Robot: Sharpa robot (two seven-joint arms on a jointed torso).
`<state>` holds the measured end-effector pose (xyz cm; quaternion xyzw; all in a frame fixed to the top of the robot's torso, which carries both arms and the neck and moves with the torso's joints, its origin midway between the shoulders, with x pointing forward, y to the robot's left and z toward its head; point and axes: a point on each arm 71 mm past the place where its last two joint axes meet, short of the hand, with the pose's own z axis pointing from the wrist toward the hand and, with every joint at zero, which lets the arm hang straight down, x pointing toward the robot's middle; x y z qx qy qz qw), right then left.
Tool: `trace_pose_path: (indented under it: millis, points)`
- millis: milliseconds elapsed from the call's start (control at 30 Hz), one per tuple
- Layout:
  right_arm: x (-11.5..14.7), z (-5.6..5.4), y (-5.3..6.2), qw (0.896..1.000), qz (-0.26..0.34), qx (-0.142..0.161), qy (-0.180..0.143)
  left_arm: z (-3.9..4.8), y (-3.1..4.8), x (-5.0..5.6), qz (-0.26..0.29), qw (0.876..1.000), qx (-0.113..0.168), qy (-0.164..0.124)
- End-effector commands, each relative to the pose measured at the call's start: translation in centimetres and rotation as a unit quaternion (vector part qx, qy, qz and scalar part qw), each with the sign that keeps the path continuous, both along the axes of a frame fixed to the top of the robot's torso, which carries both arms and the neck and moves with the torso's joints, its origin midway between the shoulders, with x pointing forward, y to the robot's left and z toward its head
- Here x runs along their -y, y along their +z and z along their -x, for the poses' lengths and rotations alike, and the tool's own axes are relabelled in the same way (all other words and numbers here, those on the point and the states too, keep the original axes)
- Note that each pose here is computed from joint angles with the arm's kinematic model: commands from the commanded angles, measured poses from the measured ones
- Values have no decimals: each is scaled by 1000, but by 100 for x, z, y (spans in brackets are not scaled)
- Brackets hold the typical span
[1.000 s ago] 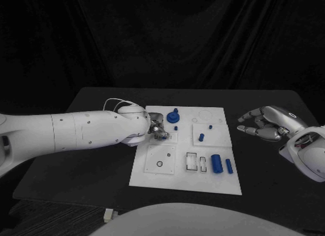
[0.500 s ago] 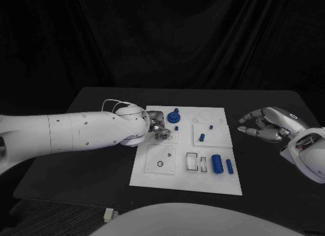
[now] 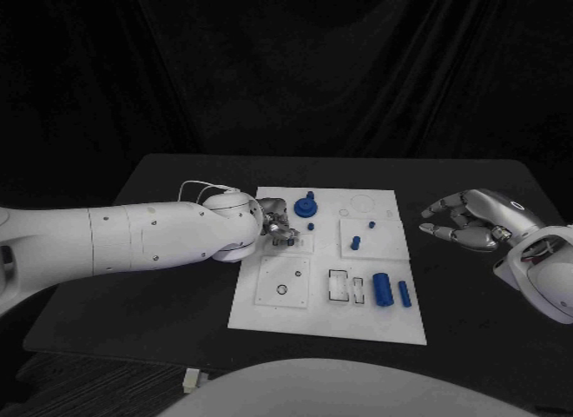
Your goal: Assemble the parts on the task board
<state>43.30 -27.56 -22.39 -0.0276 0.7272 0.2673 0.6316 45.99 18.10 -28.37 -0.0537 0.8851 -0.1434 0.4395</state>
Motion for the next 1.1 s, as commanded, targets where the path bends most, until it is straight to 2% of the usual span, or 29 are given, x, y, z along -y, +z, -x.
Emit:
trace_pose_path:
  millis: [33, 400, 1100]
  points:
    - [12, 13, -14, 1000, 4, -4, -5, -3, -1, 14, 5, 1000, 19, -4]
    - [16, 22, -19, 1000, 4, -6, -4, 21, -23, 25, 10, 1000, 21, -7]
    - [23, 25, -45, 1000, 6, -11, -5, 71, -67, 15, -10, 1000, -9, -19]
